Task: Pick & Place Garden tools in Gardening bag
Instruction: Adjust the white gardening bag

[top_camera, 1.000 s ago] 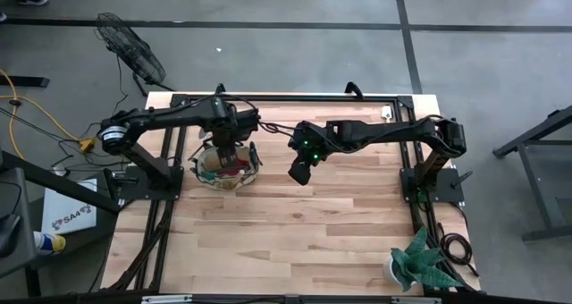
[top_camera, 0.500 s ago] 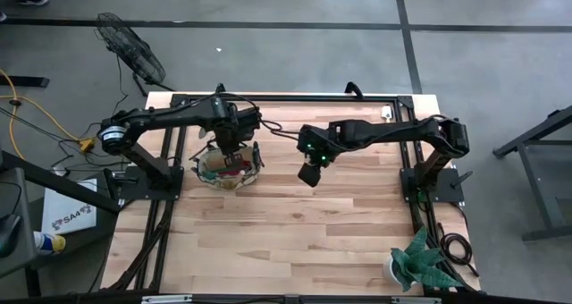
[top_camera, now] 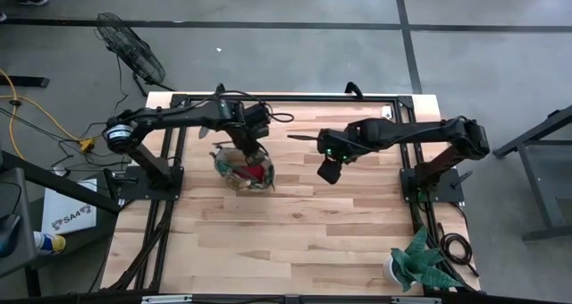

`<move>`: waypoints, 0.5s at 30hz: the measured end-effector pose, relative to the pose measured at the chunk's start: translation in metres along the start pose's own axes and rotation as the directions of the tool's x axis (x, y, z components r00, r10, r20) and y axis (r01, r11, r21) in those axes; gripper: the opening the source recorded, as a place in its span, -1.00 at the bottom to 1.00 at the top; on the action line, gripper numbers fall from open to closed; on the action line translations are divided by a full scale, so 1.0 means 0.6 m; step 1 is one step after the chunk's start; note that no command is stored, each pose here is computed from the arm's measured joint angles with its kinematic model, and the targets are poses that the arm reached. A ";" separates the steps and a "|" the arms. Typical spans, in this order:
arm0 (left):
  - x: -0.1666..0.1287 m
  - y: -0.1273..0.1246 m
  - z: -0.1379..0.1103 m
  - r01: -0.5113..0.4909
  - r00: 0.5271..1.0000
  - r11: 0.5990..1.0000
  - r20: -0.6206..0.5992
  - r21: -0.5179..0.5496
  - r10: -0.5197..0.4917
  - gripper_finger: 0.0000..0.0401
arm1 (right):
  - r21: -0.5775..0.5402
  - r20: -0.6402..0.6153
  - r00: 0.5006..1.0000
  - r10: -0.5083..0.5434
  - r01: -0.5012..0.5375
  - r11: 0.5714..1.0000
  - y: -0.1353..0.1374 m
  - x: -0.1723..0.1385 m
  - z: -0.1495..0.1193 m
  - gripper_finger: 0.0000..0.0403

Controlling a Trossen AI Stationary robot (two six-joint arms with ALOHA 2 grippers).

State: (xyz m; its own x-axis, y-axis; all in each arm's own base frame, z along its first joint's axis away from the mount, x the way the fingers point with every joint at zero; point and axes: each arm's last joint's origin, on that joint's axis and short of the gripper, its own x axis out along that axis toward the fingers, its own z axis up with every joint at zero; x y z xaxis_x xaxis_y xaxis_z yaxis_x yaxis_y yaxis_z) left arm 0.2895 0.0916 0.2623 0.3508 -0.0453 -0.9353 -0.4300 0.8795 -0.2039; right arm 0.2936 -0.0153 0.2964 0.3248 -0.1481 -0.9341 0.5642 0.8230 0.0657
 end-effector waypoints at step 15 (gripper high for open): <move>0.044 -0.015 0.074 0.211 0.935 0.976 0.281 0.055 -0.218 -1.00 | 0.035 0.024 0.997 -0.072 0.071 0.997 -0.030 -0.049 -0.022 0.15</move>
State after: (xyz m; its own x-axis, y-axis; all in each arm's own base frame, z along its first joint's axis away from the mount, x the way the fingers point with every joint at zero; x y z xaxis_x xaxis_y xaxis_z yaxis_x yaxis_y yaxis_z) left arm 0.3398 0.1035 0.2522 0.6552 -0.1011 -0.7486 -0.2997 0.8749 -0.3805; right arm 0.2638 -0.0184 0.3179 0.3012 -0.2202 -0.9278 0.6120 0.7908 0.0110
